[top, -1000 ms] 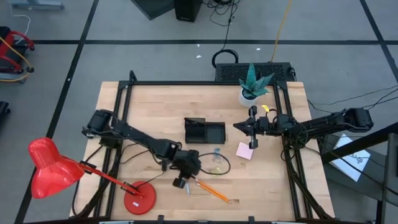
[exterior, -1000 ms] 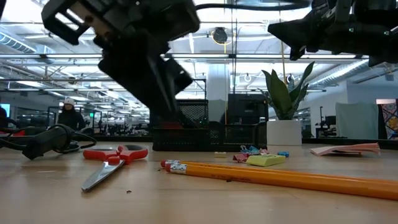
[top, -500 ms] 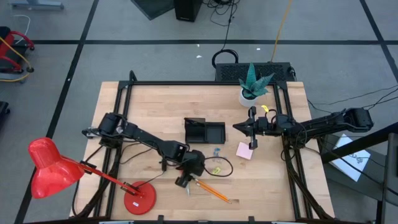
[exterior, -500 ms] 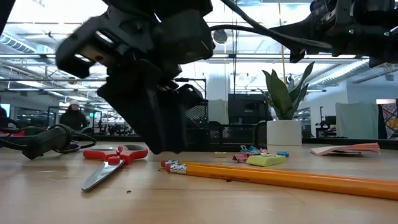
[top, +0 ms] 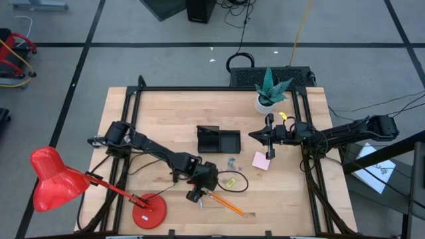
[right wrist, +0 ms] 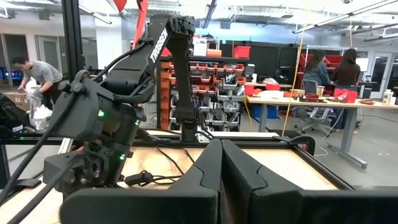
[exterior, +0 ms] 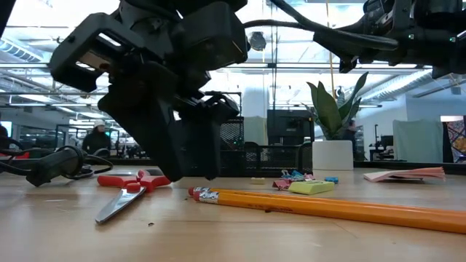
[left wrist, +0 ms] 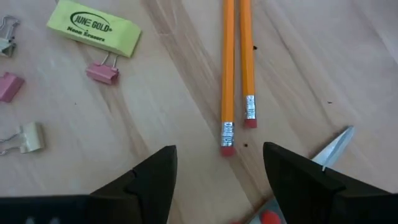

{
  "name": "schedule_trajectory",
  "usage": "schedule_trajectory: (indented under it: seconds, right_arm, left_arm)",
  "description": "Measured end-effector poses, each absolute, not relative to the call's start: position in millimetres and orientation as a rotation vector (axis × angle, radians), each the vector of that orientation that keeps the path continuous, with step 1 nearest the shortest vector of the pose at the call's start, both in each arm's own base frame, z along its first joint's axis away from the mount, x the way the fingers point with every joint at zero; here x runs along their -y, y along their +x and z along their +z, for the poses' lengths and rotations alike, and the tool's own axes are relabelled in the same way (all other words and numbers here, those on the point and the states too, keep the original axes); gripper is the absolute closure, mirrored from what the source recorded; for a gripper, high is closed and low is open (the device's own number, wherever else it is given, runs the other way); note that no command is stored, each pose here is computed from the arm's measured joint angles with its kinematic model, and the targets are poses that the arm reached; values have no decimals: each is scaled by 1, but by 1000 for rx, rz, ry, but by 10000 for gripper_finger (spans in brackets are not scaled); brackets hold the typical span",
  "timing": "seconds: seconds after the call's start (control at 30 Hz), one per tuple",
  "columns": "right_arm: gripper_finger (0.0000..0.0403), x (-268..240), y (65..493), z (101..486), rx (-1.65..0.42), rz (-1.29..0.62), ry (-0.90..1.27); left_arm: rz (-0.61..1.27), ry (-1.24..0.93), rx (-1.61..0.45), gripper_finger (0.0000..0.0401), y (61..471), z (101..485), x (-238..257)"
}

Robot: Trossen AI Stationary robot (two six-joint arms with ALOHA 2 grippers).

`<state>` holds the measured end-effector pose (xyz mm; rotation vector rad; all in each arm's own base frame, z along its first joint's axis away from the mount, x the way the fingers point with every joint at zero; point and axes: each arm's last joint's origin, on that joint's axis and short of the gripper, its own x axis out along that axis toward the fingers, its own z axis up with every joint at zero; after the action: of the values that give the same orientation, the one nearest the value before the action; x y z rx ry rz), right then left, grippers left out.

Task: Pick and place office supplies into organizer
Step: Put the orange pencil into the black desk organizer

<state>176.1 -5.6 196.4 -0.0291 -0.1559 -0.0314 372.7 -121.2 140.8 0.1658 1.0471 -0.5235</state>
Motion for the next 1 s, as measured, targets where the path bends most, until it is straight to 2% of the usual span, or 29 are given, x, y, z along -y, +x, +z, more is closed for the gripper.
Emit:
schedule_trajectory:
  seconds: [0.27, 0.87, 1.0]
  right_arm:
    - [402, 6, 176, 196, 156, -31, -24]
    - [402, 6, 176, 196, 150, -32, -32]
    - [402, 6, 176, 196, 150, -33, -41]
  left_arm:
    - [-509, 232, -995, 155, 376, 142, 124]
    - [-551, 233, -1007, 155, 383, 114, 128]
    - [-557, 243, -1001, 166, 383, 114, 128]
